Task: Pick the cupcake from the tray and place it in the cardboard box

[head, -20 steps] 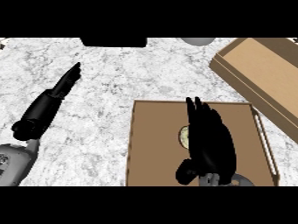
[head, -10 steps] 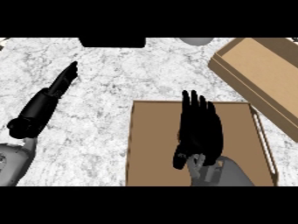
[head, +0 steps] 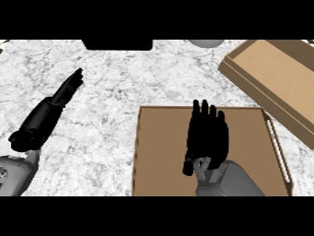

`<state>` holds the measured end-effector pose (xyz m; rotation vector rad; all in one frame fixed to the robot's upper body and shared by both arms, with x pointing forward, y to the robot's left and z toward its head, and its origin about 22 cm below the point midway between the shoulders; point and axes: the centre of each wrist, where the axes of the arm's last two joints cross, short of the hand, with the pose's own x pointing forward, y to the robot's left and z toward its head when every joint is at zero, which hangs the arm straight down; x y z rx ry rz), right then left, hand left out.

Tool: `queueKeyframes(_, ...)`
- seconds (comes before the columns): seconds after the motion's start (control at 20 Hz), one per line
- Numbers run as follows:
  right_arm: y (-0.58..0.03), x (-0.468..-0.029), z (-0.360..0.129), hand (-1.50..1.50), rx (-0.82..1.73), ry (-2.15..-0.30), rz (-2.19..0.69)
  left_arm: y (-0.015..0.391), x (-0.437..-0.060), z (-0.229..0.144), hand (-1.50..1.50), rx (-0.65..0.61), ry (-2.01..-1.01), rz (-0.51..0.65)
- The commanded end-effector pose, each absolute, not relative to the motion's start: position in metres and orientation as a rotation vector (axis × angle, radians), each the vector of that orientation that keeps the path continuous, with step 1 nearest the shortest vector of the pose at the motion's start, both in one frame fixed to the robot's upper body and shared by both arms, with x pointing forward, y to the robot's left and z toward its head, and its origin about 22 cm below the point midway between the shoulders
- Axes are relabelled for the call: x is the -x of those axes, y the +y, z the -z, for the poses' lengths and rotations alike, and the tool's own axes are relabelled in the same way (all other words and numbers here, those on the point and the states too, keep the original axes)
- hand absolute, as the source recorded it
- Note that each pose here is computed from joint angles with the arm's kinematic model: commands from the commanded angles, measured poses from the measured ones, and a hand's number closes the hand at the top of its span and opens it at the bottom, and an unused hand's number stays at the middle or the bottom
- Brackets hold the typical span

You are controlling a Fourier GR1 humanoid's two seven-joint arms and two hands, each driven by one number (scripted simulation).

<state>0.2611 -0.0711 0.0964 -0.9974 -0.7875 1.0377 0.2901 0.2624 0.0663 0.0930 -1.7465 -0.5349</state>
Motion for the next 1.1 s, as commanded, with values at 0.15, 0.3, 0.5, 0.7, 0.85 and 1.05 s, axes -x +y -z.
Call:
queueKeyframes(0.15,-0.058,-0.256,-0.098,-1.5,1.045,-0.639,-0.958,0.263,-0.302,-0.066,0.0,-0.08,-1.743,0.529)
queueKeyframes(0.3,-0.072,-0.271,-0.09,-1.5,1.022,-0.608,-0.968,0.279,-0.285,-0.055,0.0,-0.084,-1.742,0.517)
queueKeyframes(0.5,-0.068,-0.273,-0.074,-1.5,1.046,-0.553,-0.963,0.263,-0.297,-0.069,0.0,-0.084,-1.758,0.525)
queueKeyframes(0.7,-0.074,-0.277,-0.073,-1.5,1.065,-0.533,-0.949,0.266,-0.298,-0.063,0.0,-0.086,-1.748,0.532)
queueKeyframes(0.85,-0.072,-0.264,-0.064,-1.5,1.081,-0.531,-0.944,0.262,-0.292,-0.061,0.0,-0.114,-1.756,0.546)
queueKeyframes(1.05,-0.087,-0.267,-0.047,-1.5,1.027,-0.532,-0.939,0.263,-0.279,-0.06,0.0,-0.103,-1.746,0.522)
